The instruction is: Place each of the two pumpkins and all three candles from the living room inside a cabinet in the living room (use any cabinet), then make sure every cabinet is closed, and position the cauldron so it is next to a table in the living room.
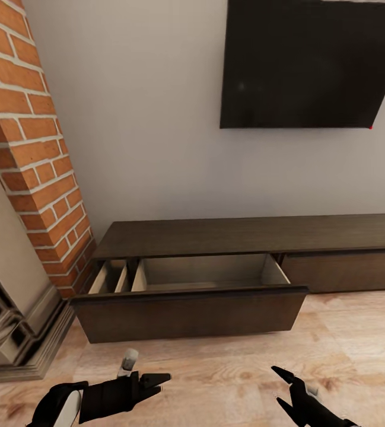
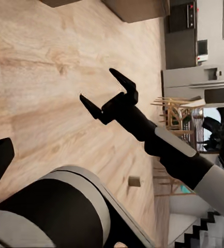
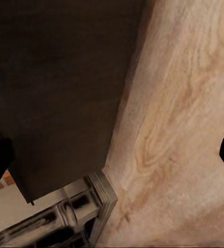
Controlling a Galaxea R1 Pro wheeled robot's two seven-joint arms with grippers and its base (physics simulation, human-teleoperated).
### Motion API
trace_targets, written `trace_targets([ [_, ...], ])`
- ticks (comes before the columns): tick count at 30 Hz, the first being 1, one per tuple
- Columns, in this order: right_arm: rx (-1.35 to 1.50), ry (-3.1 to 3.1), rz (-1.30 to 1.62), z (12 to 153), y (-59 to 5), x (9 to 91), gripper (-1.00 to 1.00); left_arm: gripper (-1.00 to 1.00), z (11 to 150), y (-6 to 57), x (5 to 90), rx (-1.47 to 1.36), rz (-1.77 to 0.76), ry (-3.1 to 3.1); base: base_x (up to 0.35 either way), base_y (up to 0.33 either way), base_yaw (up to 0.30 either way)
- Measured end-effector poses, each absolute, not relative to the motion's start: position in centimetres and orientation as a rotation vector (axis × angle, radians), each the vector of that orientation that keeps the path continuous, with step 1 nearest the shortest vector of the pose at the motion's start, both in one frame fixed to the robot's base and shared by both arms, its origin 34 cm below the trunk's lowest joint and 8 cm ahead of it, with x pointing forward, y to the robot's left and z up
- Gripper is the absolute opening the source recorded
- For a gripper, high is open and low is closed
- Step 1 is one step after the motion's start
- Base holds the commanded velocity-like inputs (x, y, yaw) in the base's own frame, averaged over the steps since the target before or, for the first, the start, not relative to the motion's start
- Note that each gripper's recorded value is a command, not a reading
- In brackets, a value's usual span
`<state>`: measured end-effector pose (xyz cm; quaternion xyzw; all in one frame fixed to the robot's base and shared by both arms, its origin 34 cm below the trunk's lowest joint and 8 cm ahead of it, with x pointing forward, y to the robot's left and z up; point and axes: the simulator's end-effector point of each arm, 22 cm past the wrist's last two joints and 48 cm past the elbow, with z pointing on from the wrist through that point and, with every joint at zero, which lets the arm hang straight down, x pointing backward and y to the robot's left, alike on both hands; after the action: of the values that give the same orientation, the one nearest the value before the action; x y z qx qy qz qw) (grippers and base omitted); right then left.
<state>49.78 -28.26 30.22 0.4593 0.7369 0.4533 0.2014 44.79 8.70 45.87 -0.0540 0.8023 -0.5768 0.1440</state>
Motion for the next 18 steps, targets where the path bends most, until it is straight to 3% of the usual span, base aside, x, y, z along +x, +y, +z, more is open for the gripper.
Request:
trace_targets([
  [18,1.237,1.992,1.351,34.6,-27.9,49.6,1.00,1.00,48.2,9.3,45.6,-0.154,-1.601,2.345,0.000,0.000,0.000],
])
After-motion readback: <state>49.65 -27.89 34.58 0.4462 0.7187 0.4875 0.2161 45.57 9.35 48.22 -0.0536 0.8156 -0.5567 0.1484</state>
